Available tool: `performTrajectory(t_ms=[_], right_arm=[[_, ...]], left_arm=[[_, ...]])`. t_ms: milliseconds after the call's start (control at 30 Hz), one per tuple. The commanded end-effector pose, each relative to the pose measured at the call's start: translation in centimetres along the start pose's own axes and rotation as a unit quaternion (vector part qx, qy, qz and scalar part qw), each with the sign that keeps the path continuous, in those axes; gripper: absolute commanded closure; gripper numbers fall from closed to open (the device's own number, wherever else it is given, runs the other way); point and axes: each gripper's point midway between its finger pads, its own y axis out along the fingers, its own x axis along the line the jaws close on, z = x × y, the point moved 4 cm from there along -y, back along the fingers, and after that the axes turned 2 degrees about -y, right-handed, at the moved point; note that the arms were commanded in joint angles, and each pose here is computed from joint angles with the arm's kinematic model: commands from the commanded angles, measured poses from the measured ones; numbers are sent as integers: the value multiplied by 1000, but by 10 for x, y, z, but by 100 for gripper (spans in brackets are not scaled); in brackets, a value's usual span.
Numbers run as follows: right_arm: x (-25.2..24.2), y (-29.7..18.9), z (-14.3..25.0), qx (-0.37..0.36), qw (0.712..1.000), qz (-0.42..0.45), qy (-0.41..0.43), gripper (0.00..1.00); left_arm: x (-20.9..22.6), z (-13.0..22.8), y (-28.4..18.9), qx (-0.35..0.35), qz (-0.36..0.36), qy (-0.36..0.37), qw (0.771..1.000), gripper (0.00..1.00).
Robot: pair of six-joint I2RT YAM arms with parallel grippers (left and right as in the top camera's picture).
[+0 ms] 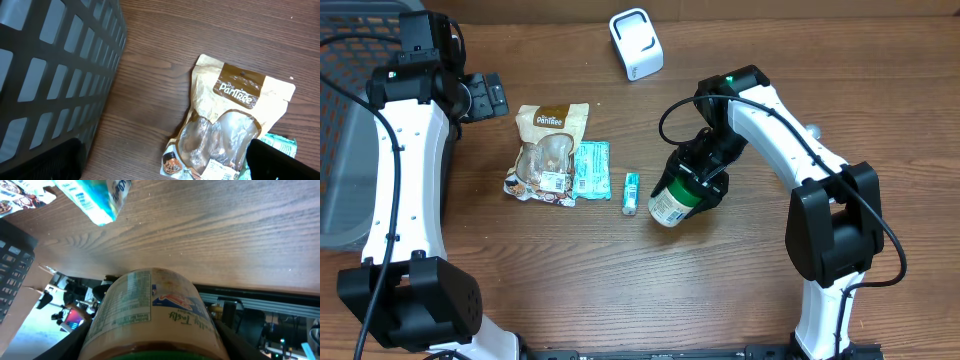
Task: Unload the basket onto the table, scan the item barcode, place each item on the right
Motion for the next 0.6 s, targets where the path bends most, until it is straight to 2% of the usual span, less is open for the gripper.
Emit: performTrajectory(t_ms=[0, 367, 567], right_arm=[[10, -5, 7, 8, 1000, -23, -12, 64], [9, -5, 10, 13, 1000, -20, -6, 65], [13, -6, 19, 42, 998, -43, 6, 65]], left_arm=[[5, -5, -4, -10, -7, -3, 1000, 0], [5, -5, -4, -10, -7, -3, 1000, 0], [5, -5, -4, -10, -7, -3, 1000, 0]])
